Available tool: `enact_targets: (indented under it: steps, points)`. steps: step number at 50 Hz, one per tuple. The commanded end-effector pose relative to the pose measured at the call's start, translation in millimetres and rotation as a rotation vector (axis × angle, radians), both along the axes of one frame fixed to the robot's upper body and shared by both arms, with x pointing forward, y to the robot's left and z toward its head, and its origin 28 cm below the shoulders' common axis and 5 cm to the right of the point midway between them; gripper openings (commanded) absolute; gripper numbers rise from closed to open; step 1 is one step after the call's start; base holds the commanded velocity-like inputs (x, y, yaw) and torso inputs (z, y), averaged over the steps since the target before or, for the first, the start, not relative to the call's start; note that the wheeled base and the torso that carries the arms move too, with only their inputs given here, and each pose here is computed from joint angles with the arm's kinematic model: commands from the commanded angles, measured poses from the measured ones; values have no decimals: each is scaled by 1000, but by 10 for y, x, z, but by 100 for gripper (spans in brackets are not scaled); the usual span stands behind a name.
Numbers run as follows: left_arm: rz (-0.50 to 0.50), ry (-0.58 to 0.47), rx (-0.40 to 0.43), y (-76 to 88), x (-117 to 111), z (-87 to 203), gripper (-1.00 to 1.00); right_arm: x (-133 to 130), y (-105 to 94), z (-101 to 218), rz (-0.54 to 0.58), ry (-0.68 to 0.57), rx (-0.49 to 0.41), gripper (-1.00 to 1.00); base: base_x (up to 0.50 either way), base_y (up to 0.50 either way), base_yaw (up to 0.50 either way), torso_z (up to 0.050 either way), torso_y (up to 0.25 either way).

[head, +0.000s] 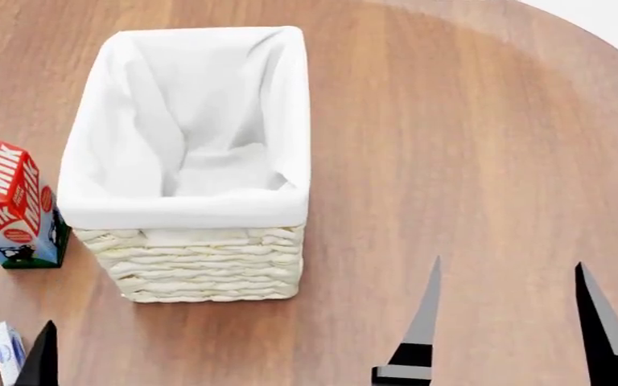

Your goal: Pick up the tomato sauce, and put it in the basket.

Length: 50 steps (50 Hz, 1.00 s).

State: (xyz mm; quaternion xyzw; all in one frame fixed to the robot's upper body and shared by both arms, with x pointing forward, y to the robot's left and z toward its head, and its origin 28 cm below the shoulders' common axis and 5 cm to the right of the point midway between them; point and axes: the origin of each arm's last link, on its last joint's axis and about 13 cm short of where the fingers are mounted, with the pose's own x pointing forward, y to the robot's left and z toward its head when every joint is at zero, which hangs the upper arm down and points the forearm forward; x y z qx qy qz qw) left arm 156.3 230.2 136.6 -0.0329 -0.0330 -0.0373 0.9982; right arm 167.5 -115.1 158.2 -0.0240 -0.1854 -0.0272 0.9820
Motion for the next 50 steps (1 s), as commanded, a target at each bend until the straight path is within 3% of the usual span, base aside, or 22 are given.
enact_targets:
  steps: [1,8,21,28,30,36,37,50]
  points:
    - [48,34,49,155,-69,-3,100,3,-8,10,8,-10,-6,100,0,0,0,0,0]
    - [59,153,181,224,-81,-46,100,-1,-10,12,9,-9,-6,100,0,0,0,0,0]
    - [22,176,335,321,-24,31,100,9,-7,-7,12,-1,-4,100,0,0,0,0,0]
    - [-12,217,365,329,-20,11,100,9,-12,-6,12,-1,-5,100,0,0,0,0,0]
    - [-34,254,328,336,-15,2,100,9,-10,-5,12,1,-5,100,0,0,0,0,0]
    - [-68,290,336,342,-27,-6,100,5,-13,-4,11,-1,-5,100,0,0,0,0,0]
    - [-94,321,291,342,-33,-6,100,5,-10,-5,12,0,-5,100,0,0,0,0,0]
    - [-145,389,321,343,-53,-47,100,1,-9,0,11,-1,-4,100,0,0,0,0,0]
